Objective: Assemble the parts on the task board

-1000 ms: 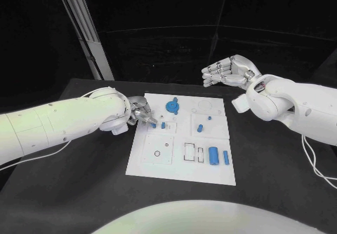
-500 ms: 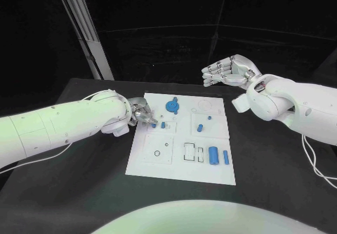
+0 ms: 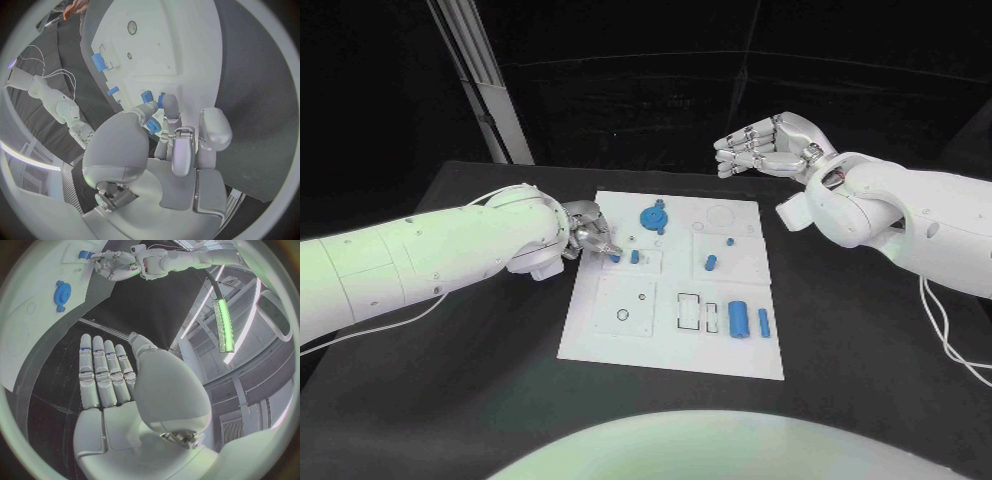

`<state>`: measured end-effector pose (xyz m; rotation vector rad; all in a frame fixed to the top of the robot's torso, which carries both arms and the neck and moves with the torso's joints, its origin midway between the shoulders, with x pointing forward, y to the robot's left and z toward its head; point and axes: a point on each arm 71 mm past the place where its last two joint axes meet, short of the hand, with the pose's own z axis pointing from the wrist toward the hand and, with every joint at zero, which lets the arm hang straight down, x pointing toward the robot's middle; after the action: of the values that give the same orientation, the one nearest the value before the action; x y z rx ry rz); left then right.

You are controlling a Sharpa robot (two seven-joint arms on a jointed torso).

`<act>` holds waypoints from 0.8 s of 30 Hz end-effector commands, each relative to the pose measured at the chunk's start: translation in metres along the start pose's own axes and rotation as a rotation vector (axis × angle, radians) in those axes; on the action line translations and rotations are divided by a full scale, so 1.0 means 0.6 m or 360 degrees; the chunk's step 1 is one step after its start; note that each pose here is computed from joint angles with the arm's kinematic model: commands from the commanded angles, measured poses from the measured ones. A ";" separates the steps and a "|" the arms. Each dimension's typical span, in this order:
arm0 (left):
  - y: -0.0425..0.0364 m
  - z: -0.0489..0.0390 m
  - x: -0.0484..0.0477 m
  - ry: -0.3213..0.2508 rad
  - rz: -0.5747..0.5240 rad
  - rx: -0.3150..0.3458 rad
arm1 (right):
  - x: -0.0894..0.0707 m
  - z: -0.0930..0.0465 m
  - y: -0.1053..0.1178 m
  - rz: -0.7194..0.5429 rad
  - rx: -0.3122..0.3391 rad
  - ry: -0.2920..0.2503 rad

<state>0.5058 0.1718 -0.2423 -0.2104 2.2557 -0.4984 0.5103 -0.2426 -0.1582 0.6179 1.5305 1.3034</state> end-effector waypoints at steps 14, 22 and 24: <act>-0.001 0.003 0.005 0.0062 0.0047 -0.0025 | 0.001 0.001 0.003 0.0009 -0.0017 0.0012; -0.004 0.008 0.006 0.0086 0.0058 -0.0029 | 0.001 0.001 0.003 0.0009 -0.0016 0.0012; -0.005 0.009 0.006 0.0093 0.0061 -0.0031 | 0.001 0.000 0.003 0.0009 -0.0016 0.0012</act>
<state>0.5102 0.1686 -0.2429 -0.1914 2.2789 -0.4776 0.5101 -0.2426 -0.1582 0.6174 1.5315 1.3042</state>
